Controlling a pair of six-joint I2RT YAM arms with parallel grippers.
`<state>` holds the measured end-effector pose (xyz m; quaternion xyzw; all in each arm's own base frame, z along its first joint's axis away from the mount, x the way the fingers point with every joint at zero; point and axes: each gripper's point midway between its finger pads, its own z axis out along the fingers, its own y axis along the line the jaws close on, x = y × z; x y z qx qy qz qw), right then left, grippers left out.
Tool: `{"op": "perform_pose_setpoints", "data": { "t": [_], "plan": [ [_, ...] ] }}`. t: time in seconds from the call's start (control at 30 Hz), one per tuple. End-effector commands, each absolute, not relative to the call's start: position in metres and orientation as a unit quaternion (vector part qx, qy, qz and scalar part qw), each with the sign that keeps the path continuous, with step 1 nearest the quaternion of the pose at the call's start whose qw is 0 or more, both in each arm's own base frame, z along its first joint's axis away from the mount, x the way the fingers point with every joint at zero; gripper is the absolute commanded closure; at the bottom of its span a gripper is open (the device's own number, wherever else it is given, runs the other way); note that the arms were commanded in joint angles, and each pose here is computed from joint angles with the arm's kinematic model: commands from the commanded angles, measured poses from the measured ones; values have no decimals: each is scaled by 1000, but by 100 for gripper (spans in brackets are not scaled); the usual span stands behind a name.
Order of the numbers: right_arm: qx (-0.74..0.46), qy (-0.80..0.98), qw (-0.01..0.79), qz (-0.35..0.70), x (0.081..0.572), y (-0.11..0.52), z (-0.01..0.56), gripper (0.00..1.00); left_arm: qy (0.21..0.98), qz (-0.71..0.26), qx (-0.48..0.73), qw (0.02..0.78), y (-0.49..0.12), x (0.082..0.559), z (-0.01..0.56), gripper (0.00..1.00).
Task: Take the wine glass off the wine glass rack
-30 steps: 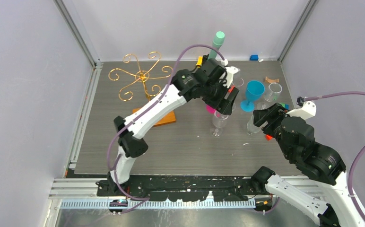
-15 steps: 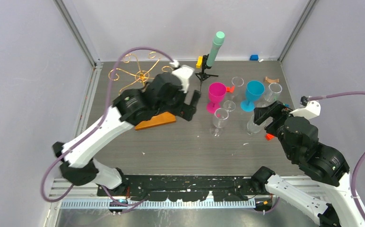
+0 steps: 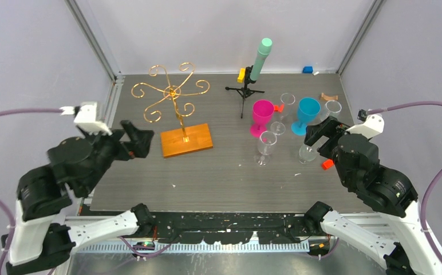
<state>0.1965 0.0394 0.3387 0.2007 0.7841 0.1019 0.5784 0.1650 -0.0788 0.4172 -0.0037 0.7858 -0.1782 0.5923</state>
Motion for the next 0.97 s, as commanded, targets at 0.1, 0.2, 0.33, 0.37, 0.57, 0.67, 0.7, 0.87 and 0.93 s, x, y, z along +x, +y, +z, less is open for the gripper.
{"op": "perform_pose_setpoints", "data": {
  "t": [0.1, 0.2, 0.33, 0.37, 0.57, 0.67, 0.7, 0.87, 0.93],
  "plan": [
    [222, 748, 622, 72, 194, 13, 377, 7, 752, -125, -9, 647, -18, 152, 406, 0],
    [239, 730, 640, 38, 185, -10, 389, 6, 739, -119, -36, 662, 6, 144, 407, 0],
    [268, 694, 668, 6, 164, -47, 410, 4, 724, -123, -57, 676, 27, 136, 410, 0],
    [271, 687, 674, 3, 157, -55, 413, 4, 722, -123, -59, 678, 30, 134, 410, 0],
    [310, 645, 698, -3, 126, -93, 427, 4, 719, -118, -63, 682, 37, 132, 410, 0],
    [322, 632, 705, 5, 115, -104, 429, 4, 719, -119, -63, 682, 37, 132, 411, 0],
    [323, 631, 705, 7, 114, -105, 429, 4, 718, -119, -64, 683, 37, 132, 411, 0],
    [326, 629, 705, 12, 112, -106, 425, 4, 715, -115, -74, 685, 39, 134, 412, 0],
    [326, 631, 704, 12, 112, -105, 423, 4, 715, -111, -82, 686, 41, 134, 412, 0]
  ]
}}
